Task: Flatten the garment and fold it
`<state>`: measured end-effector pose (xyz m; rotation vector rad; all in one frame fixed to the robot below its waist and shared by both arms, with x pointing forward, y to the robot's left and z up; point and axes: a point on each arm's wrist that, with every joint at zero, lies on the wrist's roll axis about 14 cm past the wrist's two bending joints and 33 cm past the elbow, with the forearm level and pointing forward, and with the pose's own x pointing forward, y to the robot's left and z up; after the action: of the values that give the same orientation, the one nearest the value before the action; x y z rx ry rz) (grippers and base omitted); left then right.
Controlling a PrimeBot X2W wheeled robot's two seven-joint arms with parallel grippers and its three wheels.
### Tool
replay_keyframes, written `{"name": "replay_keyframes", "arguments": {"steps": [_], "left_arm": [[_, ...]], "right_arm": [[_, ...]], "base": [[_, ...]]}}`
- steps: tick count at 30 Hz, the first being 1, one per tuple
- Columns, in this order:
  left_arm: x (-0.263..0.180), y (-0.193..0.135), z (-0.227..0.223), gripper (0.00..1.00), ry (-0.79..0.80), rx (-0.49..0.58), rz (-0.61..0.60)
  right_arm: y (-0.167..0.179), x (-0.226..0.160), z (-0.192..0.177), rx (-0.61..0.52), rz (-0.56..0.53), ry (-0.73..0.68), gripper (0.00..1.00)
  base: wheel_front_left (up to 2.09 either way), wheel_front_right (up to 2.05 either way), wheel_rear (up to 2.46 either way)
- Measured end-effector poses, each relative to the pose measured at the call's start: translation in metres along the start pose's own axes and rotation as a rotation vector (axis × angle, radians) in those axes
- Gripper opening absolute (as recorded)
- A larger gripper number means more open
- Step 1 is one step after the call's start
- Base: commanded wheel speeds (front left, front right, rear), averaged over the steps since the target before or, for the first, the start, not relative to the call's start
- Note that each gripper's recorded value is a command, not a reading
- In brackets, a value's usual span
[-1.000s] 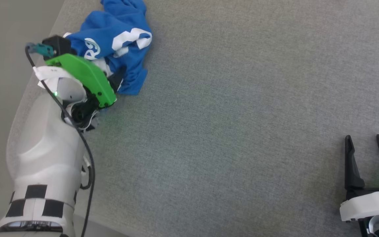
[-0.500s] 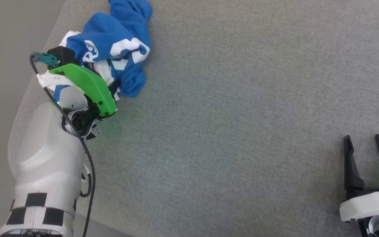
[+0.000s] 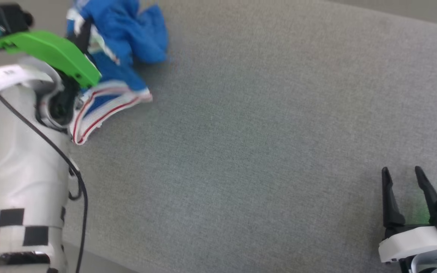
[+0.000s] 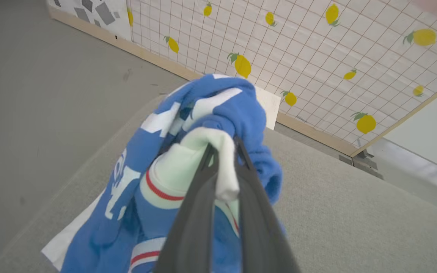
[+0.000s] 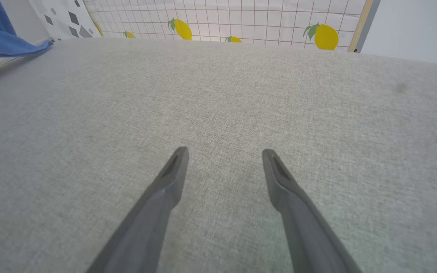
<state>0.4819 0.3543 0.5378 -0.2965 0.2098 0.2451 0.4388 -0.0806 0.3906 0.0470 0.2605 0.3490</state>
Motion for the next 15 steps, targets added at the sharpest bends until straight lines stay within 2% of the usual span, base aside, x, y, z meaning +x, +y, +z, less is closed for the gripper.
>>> {"name": "replay_keyframes", "arguments": {"steps": [6,9,15], "left_arm": [[-0.014,-0.031,0.074,0.00,-0.184,0.045,-0.089],[-0.026,-0.056,0.108,0.00,-0.267,0.073,-0.156],[-0.056,-0.134,0.158,0.00,-0.373,0.104,-0.365]], "right_arm": [[0.004,-0.012,0.006,0.031,0.000,-0.030,1.00],[0.005,-0.019,0.010,0.041,-0.006,-0.045,1.00],[-0.003,-0.036,0.020,0.061,-0.045,-0.085,1.00]], "base": [[0.00,0.00,0.00],[0.00,0.00,0.00],[0.00,0.00,0.00]]}}
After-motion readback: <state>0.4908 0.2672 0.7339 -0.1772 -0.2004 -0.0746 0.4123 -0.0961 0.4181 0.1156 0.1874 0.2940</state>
